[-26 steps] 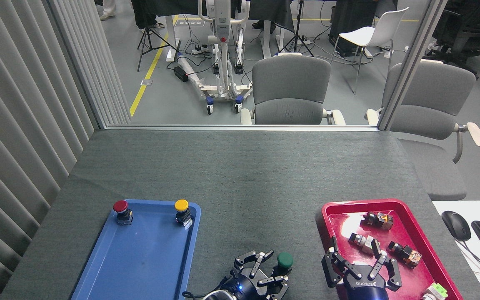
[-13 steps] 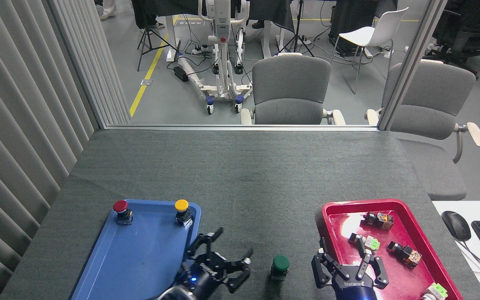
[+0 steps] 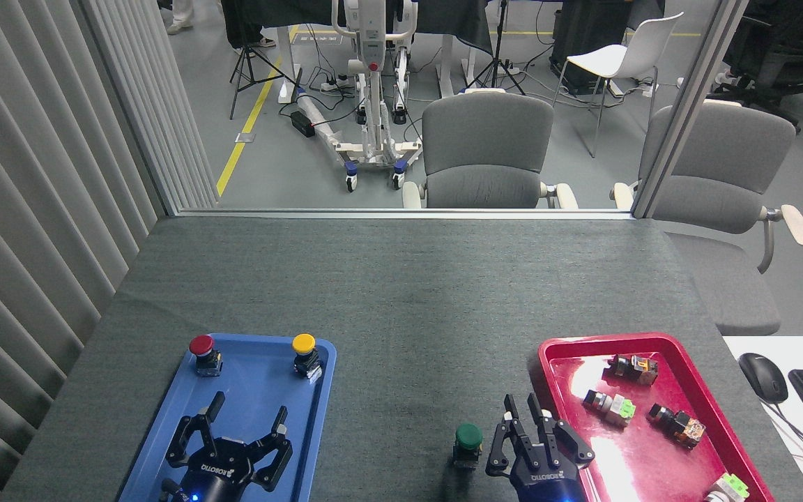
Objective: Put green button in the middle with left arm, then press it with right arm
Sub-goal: 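Open the left gripper and withdraw it back over the blue tray, then move the right gripper over the green button and press down on it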
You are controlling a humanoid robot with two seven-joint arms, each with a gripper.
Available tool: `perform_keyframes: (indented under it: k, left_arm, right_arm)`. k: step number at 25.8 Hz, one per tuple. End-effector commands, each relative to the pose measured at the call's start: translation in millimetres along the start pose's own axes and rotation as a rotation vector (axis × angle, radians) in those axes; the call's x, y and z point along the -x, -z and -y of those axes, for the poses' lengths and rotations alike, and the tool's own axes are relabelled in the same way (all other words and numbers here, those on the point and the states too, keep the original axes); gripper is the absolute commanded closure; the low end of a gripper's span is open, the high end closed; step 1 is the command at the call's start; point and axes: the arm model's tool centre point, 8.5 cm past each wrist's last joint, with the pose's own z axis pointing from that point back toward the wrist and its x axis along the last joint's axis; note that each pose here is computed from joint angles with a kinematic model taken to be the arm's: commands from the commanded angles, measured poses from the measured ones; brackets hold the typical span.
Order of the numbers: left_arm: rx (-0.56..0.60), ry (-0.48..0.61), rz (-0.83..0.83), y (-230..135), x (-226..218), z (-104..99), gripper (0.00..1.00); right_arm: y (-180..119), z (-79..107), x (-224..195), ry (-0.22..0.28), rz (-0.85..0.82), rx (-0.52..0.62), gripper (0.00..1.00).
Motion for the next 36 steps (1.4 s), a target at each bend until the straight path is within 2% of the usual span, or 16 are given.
perform_keyframes:
  k: [1, 4, 8, 14, 22, 29, 33, 36]
  left_arm:
    - [0.015, 0.020, -0.043, -2, 13, 2, 0.01]
    - [0.006, 0.026, -0.055, -3, 18, 0, 0.01]
    - [0.016, 0.035, -0.050, -4, 22, 2, 0.01]
    - [0.031, 0.025, -0.059, -6, 23, 7, 0.01]
    - [0.032, -0.044, -0.077, -7, 32, 9, 0.01]
    - [0.032, -0.045, -0.079, -7, 32, 9, 0.01]
    - [0.032, -0.046, -0.082, -7, 32, 10, 0.01]
    - [0.032, -0.047, -0.084, -7, 32, 10, 0.01]
  right_arm:
    - [-2, -5.4, -23, -0.002, 0.038, -0.015, 0.84]
    - [1, -12.2, -41, -0.015, 0.066, -0.033, 0.89]
    - [3, -27.7, -56, -0.035, 0.070, -0.076, 0.89]
    - [1, -44.3, -59, -0.040, 0.058, -0.122, 0.88]
    - [-4, -66.5, -60, -0.045, 0.052, -0.182, 0.86]
    - [-4, -66.1, -60, -0.041, 0.041, -0.176, 0.85]
    - [0, -55.2, -60, -0.033, 0.032, -0.124, 0.85]
    - [8, -36.9, -60, -0.027, 0.017, -0.071, 0.84]
